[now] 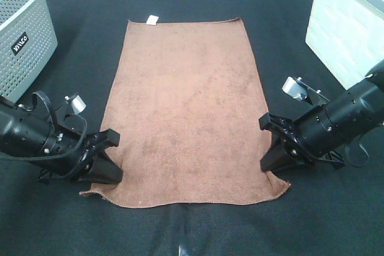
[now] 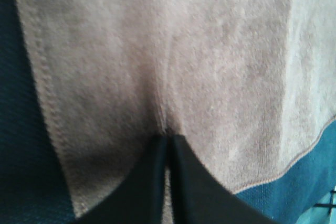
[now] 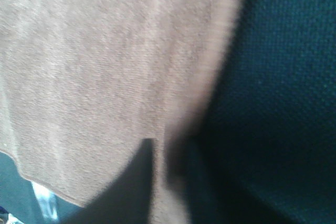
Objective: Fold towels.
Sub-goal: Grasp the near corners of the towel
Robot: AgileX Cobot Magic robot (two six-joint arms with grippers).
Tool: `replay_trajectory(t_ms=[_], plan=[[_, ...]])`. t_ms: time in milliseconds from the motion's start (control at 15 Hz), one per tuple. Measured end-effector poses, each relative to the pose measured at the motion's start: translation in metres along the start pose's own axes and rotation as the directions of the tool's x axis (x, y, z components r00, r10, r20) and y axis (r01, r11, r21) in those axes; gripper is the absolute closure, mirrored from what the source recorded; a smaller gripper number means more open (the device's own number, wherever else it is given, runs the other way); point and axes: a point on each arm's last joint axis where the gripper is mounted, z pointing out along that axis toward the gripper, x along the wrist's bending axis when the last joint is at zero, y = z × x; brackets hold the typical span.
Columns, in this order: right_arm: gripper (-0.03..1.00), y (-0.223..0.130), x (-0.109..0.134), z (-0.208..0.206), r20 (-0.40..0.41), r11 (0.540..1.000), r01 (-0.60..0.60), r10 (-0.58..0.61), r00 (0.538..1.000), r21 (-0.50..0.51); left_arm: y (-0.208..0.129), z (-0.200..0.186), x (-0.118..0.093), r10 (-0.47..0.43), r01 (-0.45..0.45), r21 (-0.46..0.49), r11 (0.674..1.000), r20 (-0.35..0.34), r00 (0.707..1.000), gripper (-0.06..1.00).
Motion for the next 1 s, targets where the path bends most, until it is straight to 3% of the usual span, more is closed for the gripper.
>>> replay_trajectory(t_ms=[67,467,733,1000], plan=[[0.97,0.0,0.0,0.0,0.0,1.0,-0.003,0.003,1.0,0.0,-0.001,0.0,-0.001,0.003,-0.003,0.009,1.0,-0.001,1.0,0.94],[0.97,-0.002,0.018,-0.03,-0.029,0.999,-0.009,0.008,1.0,-0.032,-0.004,-0.023,-0.011,0.084,-0.083,0.038,0.996,-0.05,0.995,0.94],[0.97,-0.023,0.024,-0.053,0.013,1.0,-0.004,0.004,1.0,0.021,-0.024,-0.051,-0.017,0.136,-0.131,0.051,0.99,-0.093,0.986,0.94],[0.97,-0.035,0.021,-0.055,0.032,1.0,-0.005,0.004,0.999,0.014,-0.039,-0.058,-0.008,0.096,-0.097,0.001,0.995,-0.16,0.983,0.94]])
